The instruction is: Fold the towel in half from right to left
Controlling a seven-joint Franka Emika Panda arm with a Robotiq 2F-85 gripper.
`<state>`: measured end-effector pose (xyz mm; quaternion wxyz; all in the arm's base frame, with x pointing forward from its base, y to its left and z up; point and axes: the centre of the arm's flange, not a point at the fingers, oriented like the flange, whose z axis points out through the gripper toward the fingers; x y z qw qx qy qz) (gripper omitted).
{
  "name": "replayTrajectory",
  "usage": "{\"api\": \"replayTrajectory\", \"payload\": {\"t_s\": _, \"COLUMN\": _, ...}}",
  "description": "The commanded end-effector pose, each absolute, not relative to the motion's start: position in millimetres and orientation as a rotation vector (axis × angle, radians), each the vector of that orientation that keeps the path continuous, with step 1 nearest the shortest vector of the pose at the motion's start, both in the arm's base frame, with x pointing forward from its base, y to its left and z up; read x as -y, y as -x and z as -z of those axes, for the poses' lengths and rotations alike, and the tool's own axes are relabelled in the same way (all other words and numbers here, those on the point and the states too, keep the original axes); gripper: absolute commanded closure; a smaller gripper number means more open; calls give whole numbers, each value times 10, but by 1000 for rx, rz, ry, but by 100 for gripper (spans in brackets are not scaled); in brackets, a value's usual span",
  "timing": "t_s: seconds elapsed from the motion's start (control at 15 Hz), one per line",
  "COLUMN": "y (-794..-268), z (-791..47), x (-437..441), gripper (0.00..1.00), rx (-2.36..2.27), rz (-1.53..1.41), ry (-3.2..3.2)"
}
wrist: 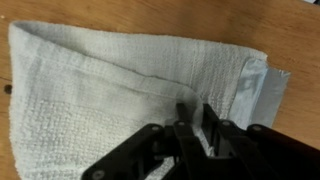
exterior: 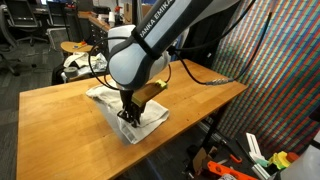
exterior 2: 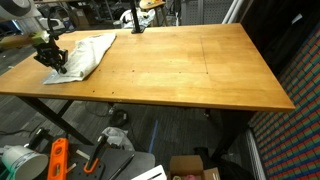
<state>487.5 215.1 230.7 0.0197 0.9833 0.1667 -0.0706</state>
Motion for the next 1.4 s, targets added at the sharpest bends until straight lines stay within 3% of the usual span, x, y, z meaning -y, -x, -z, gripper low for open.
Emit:
{"api": "replayTrajectory", "payload": {"t_s": 0.0, "y": -4835, "z": -2438, "x": -2080, "gripper": 100, "rx": -601, "rz": 254, "ry": -3042}}
{"api": "replayTrajectory", "payload": {"t_s": 0.8, "y": -4513, "z": -2689, "x": -2416, "gripper": 97, "rx": -908, "rz": 323, "ry": -3046}}
{"api": "replayTrajectory", "payload": {"t_s": 0.87, "y": -4509, "z": -2679, "x": -2449, "gripper": 71, "rx": -905, "rz": 320, "ry": -3051}}
{"api": "replayTrajectory", "payload": {"t_s": 1.0, "y": -4498, "z": -2672, "x": -2479, "gripper": 65, "rx": -907, "rz": 317, "ry": -3045}}
{"api": "replayTrajectory", "payload": {"t_s": 1.33, "y": -4610, "z": -2796, "x": -2380, "gripper": 27, "rx": -893, "rz": 220, "ry": -3031}}
